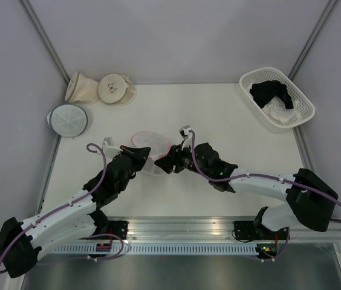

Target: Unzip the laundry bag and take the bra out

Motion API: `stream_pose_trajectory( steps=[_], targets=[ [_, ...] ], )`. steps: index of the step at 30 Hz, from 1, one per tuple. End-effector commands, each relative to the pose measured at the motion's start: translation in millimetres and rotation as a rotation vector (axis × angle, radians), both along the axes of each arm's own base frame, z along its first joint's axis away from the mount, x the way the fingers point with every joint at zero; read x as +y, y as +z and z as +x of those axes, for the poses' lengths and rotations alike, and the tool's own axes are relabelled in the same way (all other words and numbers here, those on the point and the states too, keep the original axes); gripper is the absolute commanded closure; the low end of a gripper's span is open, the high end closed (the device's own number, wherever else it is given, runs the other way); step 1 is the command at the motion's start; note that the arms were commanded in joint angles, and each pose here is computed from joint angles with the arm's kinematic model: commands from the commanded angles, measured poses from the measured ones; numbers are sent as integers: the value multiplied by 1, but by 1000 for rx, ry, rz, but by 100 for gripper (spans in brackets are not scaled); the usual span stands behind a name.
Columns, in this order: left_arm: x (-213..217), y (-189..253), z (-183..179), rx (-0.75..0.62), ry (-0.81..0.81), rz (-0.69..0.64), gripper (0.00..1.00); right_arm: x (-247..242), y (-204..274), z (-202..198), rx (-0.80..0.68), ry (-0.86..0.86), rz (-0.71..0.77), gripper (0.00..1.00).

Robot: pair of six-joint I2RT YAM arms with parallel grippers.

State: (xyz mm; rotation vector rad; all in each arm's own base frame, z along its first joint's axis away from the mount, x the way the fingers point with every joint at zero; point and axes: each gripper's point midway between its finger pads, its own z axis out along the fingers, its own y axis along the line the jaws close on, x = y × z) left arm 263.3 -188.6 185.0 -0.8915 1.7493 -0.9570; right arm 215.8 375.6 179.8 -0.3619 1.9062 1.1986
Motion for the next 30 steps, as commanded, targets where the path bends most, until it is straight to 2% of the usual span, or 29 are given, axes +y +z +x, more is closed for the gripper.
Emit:
stream_pose_trajectory(
  steps=[1, 5, 7, 10, 11, 18, 22, 30],
  targets=[
    [-4, 17, -2, -27, -9, -74, 98, 9, 15, 14, -83, -18, -12, 43],
    [-3, 18, -4, -27, -12, -87, 98, 11, 10, 16, -85, -19, -26, 43],
    [-3, 18, -5, -27, -15, -87, 98, 11, 9, 17, -85, -20, -26, 47],
    [-3, 18, -5, -26, -15, -86, 98, 10, 10, 17, -92, -24, -29, 60],
    [-4, 17, -5, -25, -18, -87, 98, 9, 11, 17, -94, -25, -28, 69],
    [-5, 8, -5, -8, -29, -54, 98, 5, 19, 15, -111, -27, -23, 93],
    [-2, 3, -5, -3, -23, -26, 98, 2, 17, 12, -103, -22, -30, 100],
    [3, 9, -4, -64, -42, 75, 98, -4, -2, 2, -64, 17, -110, 100]
  ],
)
